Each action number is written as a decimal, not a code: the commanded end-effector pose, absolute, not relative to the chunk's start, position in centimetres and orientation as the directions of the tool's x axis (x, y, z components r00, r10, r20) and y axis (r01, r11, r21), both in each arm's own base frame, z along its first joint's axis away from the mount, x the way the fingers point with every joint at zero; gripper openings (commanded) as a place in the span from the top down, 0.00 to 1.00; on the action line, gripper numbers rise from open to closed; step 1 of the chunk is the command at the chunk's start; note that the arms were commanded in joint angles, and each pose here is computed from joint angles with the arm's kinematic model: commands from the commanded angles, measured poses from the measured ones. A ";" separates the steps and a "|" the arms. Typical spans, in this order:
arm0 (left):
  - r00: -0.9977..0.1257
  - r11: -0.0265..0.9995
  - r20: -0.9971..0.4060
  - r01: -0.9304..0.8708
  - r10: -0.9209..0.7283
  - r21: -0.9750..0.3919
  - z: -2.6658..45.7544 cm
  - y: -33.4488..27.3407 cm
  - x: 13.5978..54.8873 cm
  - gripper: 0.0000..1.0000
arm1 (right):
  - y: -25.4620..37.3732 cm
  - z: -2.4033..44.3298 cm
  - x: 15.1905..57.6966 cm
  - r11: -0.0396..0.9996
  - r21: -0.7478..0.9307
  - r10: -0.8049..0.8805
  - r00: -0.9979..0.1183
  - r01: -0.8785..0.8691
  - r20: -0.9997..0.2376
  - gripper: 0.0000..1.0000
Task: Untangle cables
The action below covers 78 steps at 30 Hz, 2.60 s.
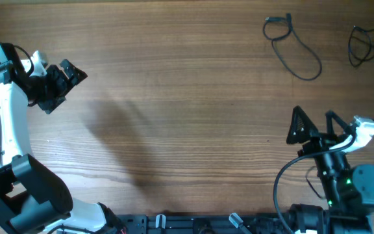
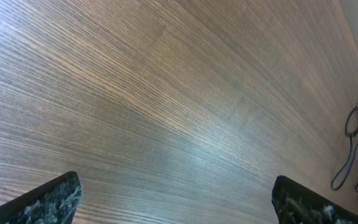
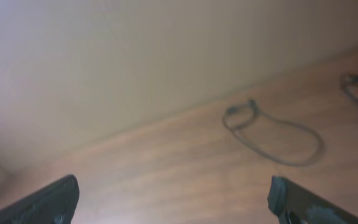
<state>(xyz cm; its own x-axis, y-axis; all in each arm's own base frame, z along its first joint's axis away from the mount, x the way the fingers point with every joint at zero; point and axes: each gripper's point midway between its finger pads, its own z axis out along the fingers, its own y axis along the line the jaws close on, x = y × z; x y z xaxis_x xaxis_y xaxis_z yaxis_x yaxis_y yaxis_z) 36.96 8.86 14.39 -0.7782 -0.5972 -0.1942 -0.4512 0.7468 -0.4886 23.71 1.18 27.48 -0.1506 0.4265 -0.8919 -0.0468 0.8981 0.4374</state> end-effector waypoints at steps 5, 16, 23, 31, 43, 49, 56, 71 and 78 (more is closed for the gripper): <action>-0.769 0.749 -0.222 -0.441 -0.599 -0.494 15.5 9.0 37.2 0.00 | 0.0 24.2 24.0 0.710 0.697 0.703 -0.158 0.099 -0.693 0.00; -0.769 0.749 -0.222 -0.441 -0.599 -0.494 15.5 9.0 37.2 0.00 | -2.7 21.4 23.3 0.692 0.663 0.713 -0.122 0.285 -0.691 0.00; -0.769 0.749 -0.222 -0.442 -0.600 -0.494 15.5 9.0 37.2 0.00 | -2.7 21.1 23.4 0.767 0.629 0.630 0.037 0.126 -0.775 0.00; -0.769 0.749 -0.223 -0.441 -0.599 -0.494 15.5 9.0 37.2 0.00 | -2.6 18.3 24.0 0.771 0.628 0.628 0.044 0.108 -0.777 0.00; -0.769 0.749 -0.222 -0.441 -0.599 -0.494 15.5 9.0 37.2 0.00 | -1.3 17.6 24.6 0.939 0.343 0.342 0.018 0.040 -0.939 0.00; -0.769 0.749 -0.222 -0.441 -0.599 -0.494 15.5 9.0 37.2 0.00 | -0.4 17.5 24.7 0.999 0.036 0.036 0.000 0.006 -0.999 0.00; -0.769 0.749 -0.222 -0.441 -0.599 -0.494 15.5 9.0 37.2 0.00 | -0.4 17.5 24.7 1.000 -0.030 -0.030 0.000 0.006 -1.000 0.00; -0.769 0.749 -0.222 -0.441 -0.599 -0.494 15.5 9.0 37.2 0.00 | -0.4 17.6 24.7 0.998 -0.069 -0.069 0.004 0.007 -0.998 0.00; -0.768 0.749 -0.224 -0.440 -0.600 -0.495 15.5 9.0 37.3 0.00 | -0.4 17.6 24.7 0.998 -0.068 -0.068 0.004 0.007 -0.998 0.00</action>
